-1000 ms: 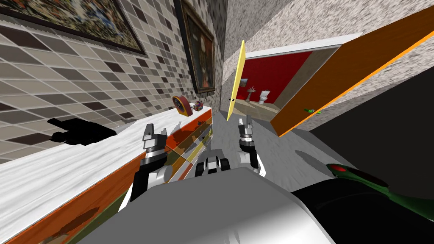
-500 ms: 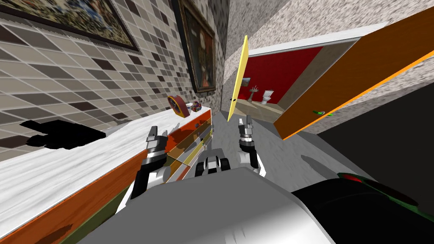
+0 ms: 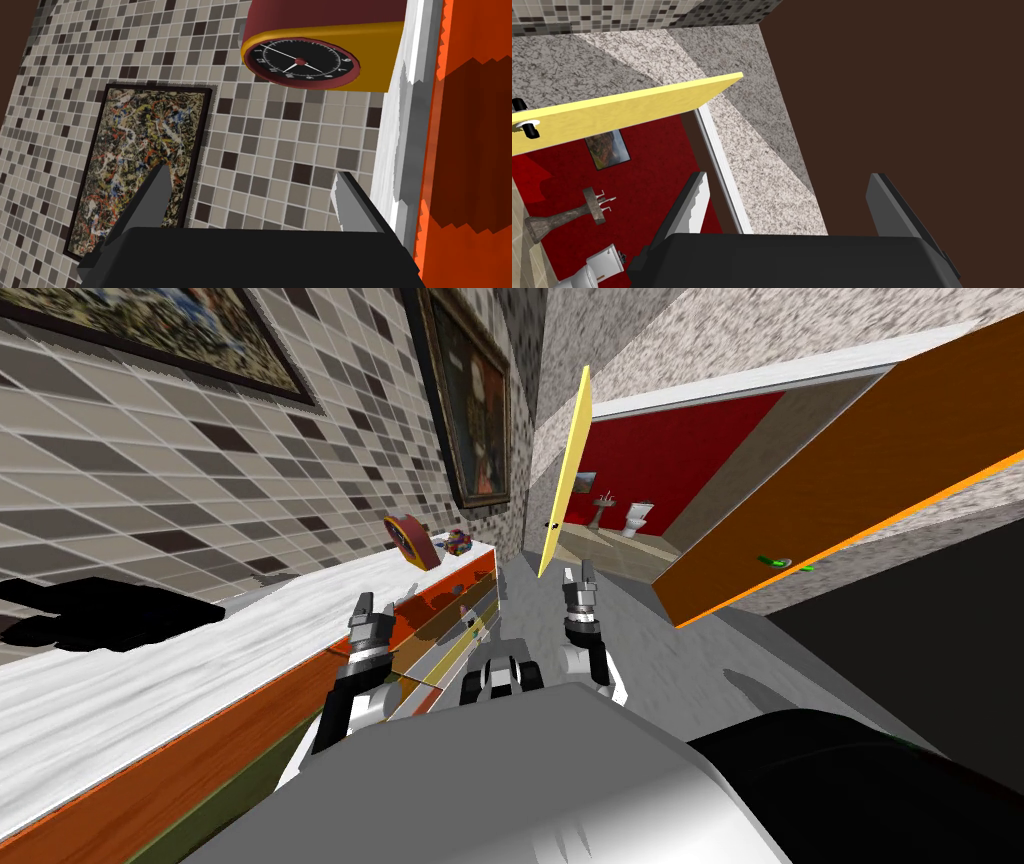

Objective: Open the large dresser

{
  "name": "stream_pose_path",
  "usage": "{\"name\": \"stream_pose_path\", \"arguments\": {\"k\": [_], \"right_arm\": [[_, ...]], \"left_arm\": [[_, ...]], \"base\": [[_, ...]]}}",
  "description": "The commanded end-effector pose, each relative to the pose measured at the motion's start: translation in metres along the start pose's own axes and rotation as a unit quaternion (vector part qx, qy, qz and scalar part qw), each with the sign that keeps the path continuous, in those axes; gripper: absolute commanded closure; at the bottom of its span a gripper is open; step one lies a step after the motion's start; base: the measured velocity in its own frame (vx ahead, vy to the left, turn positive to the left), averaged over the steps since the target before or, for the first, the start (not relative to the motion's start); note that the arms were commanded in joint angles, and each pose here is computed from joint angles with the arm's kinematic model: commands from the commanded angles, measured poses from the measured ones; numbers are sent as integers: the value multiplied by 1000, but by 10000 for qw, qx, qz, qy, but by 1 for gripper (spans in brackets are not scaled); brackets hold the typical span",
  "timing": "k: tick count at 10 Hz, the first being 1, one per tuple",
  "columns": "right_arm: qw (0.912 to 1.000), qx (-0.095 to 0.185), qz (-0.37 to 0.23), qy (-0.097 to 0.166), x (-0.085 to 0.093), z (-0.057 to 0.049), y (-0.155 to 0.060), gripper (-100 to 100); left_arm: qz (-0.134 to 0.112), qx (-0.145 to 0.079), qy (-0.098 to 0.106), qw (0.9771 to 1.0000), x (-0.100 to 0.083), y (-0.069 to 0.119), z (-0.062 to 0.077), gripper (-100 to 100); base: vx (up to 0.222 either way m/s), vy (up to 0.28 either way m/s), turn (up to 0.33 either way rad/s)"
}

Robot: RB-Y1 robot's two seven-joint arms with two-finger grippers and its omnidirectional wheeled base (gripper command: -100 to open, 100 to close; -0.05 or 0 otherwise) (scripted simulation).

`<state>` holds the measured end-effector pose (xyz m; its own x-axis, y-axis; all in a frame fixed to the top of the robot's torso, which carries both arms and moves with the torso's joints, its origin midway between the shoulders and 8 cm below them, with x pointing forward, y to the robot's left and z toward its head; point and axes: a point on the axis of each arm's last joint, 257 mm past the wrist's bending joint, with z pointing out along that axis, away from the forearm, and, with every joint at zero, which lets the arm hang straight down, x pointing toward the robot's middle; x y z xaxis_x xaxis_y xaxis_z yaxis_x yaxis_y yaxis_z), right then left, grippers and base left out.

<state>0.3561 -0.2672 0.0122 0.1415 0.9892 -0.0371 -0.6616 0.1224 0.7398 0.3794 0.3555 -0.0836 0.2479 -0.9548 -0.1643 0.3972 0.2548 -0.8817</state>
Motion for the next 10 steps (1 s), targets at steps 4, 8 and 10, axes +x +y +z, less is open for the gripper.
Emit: {"name": "stream_pose_path", "arguments": {"k": [4, 8, 10], "right_arm": [[10000, 0, 0, 0, 0, 0, 0, 0], [10000, 0, 0, 0, 0, 0, 0, 0], [10000, 0, 0, 0, 0, 0, 0, 0]], "left_arm": [[11, -327, -126, 9994, -16, 38, -9, -100], [47, -567, -214, 9982, -31, 65, -17, -100], [55, -665, -264, 9974, -37, 76, -21, -100]], "base": [[89, -95, 62], [89, -112, 62], [87, -105, 57]]}}
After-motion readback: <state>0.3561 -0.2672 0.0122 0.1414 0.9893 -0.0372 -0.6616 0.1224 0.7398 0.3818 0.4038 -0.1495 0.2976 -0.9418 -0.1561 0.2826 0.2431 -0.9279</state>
